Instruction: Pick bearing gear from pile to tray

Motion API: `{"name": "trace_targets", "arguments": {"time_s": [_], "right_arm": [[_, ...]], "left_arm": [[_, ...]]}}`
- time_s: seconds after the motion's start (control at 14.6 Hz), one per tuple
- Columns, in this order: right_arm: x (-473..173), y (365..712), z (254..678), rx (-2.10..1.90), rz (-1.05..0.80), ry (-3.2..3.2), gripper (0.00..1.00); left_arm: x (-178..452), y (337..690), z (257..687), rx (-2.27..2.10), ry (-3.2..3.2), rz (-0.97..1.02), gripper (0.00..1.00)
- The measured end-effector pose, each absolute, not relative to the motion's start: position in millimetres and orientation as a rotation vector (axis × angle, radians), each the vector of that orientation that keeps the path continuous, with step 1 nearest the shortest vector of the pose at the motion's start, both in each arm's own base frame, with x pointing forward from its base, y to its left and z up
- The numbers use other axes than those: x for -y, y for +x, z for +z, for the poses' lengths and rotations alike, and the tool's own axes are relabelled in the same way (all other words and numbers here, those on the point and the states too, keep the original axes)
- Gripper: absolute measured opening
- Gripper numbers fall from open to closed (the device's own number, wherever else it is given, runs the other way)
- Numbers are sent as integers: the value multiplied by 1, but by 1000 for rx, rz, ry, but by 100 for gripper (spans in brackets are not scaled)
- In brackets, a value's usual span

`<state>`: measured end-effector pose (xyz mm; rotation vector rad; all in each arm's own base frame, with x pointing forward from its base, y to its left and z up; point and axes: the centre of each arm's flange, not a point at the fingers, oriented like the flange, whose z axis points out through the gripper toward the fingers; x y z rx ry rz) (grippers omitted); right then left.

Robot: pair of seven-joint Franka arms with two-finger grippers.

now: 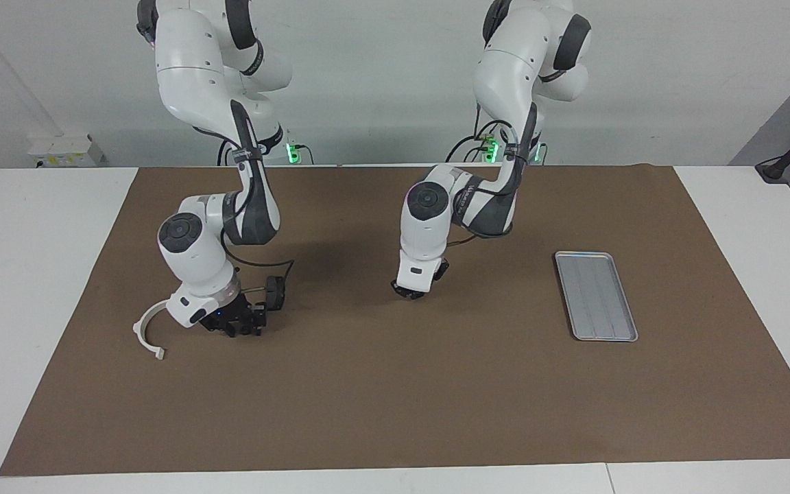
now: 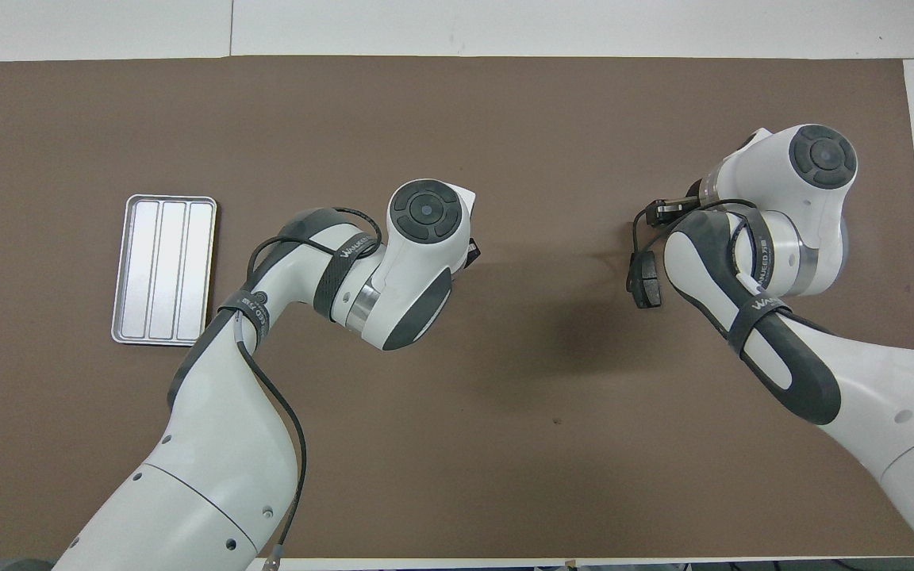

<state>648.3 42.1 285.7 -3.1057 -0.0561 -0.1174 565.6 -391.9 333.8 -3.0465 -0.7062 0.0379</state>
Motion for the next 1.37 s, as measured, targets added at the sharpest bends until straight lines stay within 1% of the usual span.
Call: {"name": "trace_targets", "arguments": {"time_s": [0.07,0.14,0.34,0.48,0.62,0.89,1.03,1.17,1.37], "right_arm": [[-43,648,287,57,-121,-3105,30],[-44,648,289,59,-124,-3104,24],[-44,648,288,58,-123,-3104,24],[-49,650,293,43,-124,-3101,24],[-75,654,320,14,-93,-3096,24],[-148,659,422,-71,-107,-3093,24],[-184,654,460,-124,-122,-3098,24],[-240,638,478,-170,-139,-3097,24],[-321,604,471,-236,-128,-3094,24]], "left_arm": [[374,574,351,742,-3037,32,34],[353,582,369,759,-3033,27,34],[264,602,413,712,-3050,16,34],[207,603,425,655,-3049,51,34],[160,604,421,518,-3068,89,34],[65,613,402,323,-3099,140,34],[25,606,385,243,-3115,137,34],[2,591,366,210,-3124,119,34],[4,572,350,189,-3126,127,34]]}}
